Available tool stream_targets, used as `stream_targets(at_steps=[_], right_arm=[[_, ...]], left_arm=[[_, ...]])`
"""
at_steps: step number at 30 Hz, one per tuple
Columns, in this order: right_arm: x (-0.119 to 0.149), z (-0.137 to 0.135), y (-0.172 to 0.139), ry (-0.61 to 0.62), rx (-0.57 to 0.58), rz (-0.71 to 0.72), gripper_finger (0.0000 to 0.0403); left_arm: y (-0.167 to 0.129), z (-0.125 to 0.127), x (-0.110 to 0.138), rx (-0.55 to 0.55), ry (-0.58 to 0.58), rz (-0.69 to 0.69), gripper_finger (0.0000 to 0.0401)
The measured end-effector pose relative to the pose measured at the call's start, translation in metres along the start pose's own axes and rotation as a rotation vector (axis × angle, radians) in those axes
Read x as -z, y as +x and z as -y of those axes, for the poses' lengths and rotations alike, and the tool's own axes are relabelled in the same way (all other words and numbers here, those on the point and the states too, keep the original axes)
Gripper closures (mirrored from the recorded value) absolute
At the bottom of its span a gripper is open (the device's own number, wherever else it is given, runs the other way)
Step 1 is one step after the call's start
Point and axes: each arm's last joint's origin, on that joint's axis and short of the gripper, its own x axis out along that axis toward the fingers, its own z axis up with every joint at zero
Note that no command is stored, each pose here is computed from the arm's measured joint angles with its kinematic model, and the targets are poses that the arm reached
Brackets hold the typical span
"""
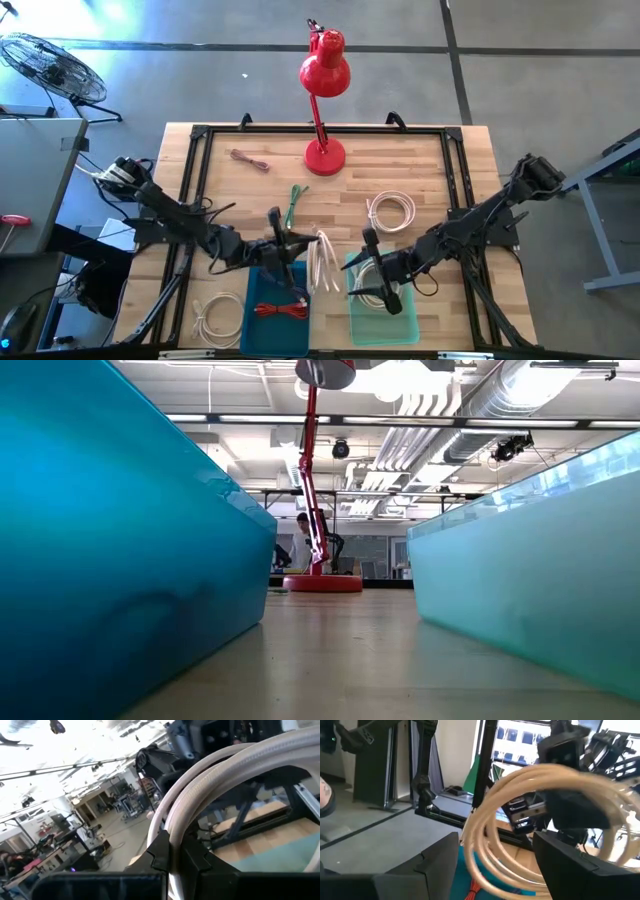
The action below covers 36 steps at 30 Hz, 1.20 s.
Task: Pick & Place USB Port
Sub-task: Put the white USB cable into the green bin
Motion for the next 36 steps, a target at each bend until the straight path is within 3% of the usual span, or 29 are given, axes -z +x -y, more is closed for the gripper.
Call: stream_targets(at_steps=[14, 21, 36], right_arm=[[0.017, 0.0, 0.012, -0.013, -0.007, -0.03, 0.0155], [0.025, 0.012, 0.02, 0.052, -0.037, -0.016, 0.0155], [0.026, 0.017, 0.022, 0.066, -0.072, -0.013, 0.0155]], left_arm=[[0.019, -0.007, 0.019, -0.011, -0.012, -0.003, 0.0393], [0.026, -0.004, 0.022, 0.001, -0.002, -0.005, 0.0393], [0.035, -0.003, 0.031, 0.004, -0.017, -0.002, 0.0393]])
